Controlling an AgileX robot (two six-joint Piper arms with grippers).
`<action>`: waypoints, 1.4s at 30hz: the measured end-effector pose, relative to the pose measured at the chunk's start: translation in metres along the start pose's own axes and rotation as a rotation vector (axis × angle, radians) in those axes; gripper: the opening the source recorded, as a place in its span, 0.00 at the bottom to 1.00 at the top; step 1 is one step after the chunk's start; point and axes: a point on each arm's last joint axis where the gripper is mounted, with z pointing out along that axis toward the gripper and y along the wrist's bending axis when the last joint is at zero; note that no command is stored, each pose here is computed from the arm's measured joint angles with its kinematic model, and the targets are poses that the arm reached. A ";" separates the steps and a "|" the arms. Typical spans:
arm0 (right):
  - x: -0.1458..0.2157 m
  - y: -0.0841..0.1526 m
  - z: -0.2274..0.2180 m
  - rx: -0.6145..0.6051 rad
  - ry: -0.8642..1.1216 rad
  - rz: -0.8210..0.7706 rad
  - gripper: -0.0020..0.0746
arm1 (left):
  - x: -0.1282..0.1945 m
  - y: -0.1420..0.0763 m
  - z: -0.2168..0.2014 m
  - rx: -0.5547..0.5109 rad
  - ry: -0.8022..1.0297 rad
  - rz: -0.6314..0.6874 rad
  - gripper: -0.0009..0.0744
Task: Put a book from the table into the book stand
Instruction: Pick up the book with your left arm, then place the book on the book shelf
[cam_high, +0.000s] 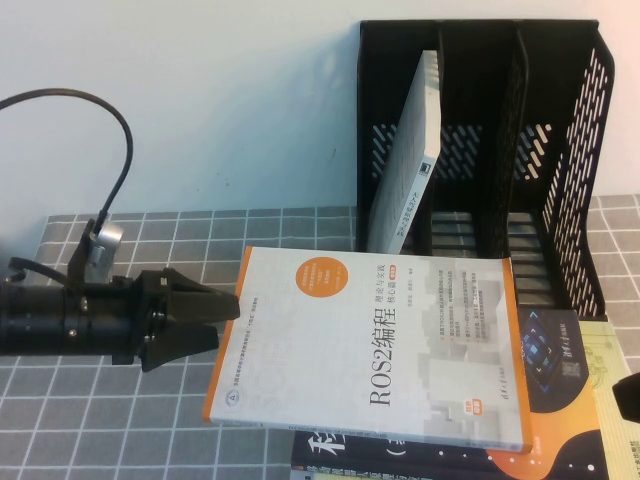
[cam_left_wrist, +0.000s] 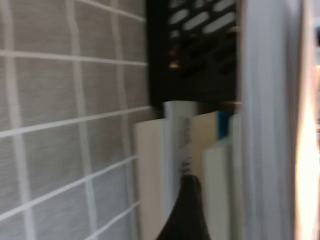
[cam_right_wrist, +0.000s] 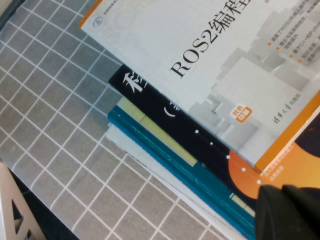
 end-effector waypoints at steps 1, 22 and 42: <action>0.000 0.000 0.000 0.001 -0.003 0.000 0.02 | 0.000 -0.001 0.000 0.014 0.003 -0.001 0.74; -0.001 0.000 0.000 0.003 -0.007 0.000 0.02 | -0.016 -0.056 0.029 0.025 0.158 0.162 0.15; -0.005 -0.002 0.000 0.021 -0.055 0.000 0.02 | -0.009 -0.354 -0.135 0.020 -0.288 0.815 0.15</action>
